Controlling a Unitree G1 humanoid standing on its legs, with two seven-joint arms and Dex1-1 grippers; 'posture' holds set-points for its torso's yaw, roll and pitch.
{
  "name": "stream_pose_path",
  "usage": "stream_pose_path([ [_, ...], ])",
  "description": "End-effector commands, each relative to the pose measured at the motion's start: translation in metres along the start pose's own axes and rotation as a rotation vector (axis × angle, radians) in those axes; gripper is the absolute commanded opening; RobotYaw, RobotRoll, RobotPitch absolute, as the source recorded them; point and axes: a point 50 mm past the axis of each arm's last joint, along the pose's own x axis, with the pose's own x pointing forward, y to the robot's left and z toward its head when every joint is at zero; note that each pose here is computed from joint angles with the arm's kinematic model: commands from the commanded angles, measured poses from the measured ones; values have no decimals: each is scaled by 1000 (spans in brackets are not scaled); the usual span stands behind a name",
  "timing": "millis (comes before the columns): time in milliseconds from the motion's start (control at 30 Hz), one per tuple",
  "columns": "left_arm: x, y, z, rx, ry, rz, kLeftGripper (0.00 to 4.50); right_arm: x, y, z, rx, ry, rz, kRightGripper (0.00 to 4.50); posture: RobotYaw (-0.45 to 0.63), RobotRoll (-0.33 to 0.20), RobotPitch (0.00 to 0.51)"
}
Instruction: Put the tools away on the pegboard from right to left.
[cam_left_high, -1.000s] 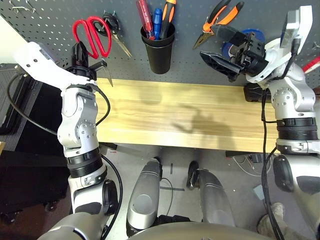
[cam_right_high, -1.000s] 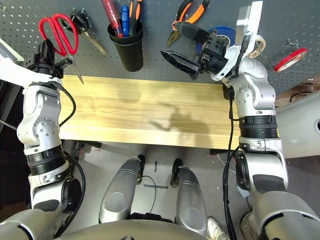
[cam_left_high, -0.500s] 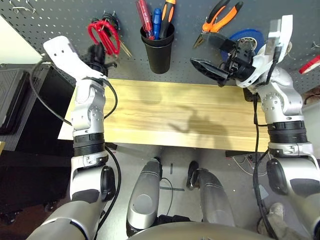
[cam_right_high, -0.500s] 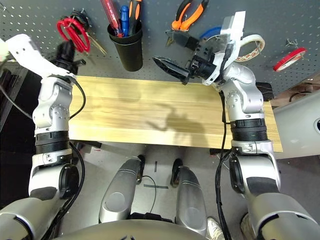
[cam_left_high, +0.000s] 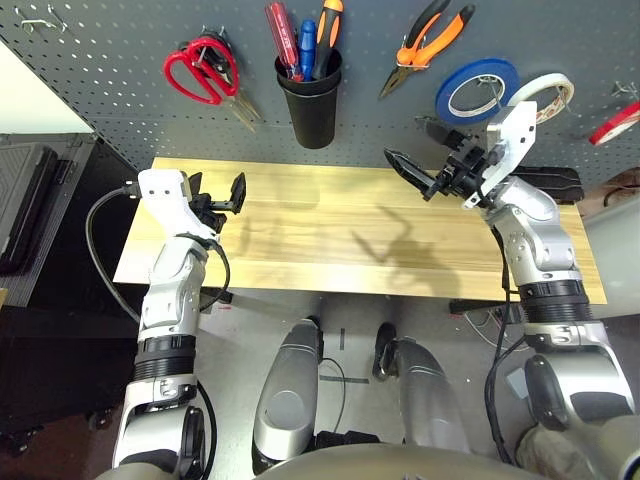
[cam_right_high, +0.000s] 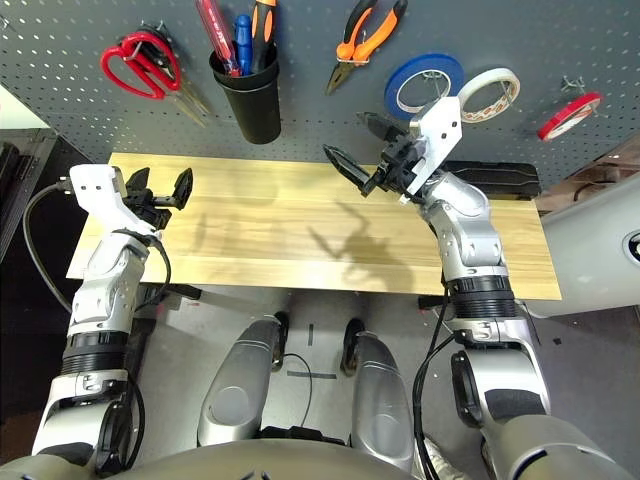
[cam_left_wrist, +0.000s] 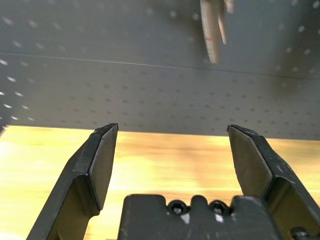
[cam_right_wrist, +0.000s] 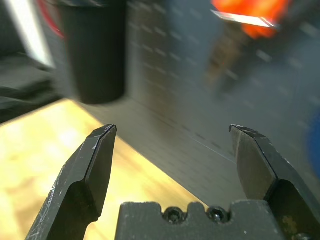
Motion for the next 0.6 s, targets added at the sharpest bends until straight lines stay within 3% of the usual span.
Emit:
stream_pose_path([
  [33,-11,16,-12,39,8,39,4471,-15,-11,-21,-5,53,-184,4500,273,0,212],
  [267,-17,39,-20,79,1,85,4471,-43,-36,-46,-79,103,-483,4500,252,0,198],
  [600,-17,53,-23,107,-5,79,4471,-89,-76,-60,-159,145,-841,4500,227,0,191],
])
